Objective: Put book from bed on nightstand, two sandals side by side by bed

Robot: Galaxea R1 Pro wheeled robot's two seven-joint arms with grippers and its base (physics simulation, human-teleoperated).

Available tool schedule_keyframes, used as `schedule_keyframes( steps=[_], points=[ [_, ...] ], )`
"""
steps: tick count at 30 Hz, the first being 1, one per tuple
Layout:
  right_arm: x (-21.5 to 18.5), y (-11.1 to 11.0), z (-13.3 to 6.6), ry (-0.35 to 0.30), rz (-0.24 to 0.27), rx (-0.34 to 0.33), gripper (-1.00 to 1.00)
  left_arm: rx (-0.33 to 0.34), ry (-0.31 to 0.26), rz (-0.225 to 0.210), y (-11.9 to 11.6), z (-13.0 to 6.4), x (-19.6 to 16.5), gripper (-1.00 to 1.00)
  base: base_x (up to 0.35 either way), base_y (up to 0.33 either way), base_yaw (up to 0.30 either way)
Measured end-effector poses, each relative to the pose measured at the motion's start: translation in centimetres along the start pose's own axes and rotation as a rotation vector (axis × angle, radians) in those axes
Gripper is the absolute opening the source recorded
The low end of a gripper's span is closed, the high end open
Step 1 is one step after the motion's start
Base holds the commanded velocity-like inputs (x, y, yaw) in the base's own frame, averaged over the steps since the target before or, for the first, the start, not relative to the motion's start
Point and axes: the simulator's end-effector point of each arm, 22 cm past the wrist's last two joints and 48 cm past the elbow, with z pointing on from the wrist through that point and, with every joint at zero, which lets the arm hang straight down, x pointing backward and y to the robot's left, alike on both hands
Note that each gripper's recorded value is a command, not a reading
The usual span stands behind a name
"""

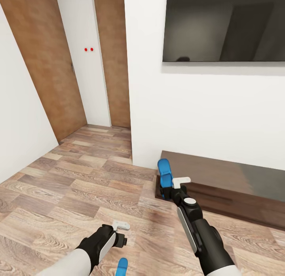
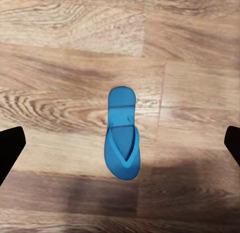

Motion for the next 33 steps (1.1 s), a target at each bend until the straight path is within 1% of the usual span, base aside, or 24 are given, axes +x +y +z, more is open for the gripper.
schedule_keyframes(
  steps=[10, 33],
  points=[
    [2.2, 0.0, 0.5, 0.012, 0.0, 0.0, -1.0, 0.002, -0.027, -0.007, 0.0, 1.9, 0.4, 1.0, 0.0, 0.0, 0.0],
    [7.0, 0.1, 2.0, 0.01, 0.002, -0.001, -1.0, 0.003, -0.034, -0.011, -0.1, 6.3, 2.9, 1.0, 0.0, 0.0, 0.0]
  ],
)
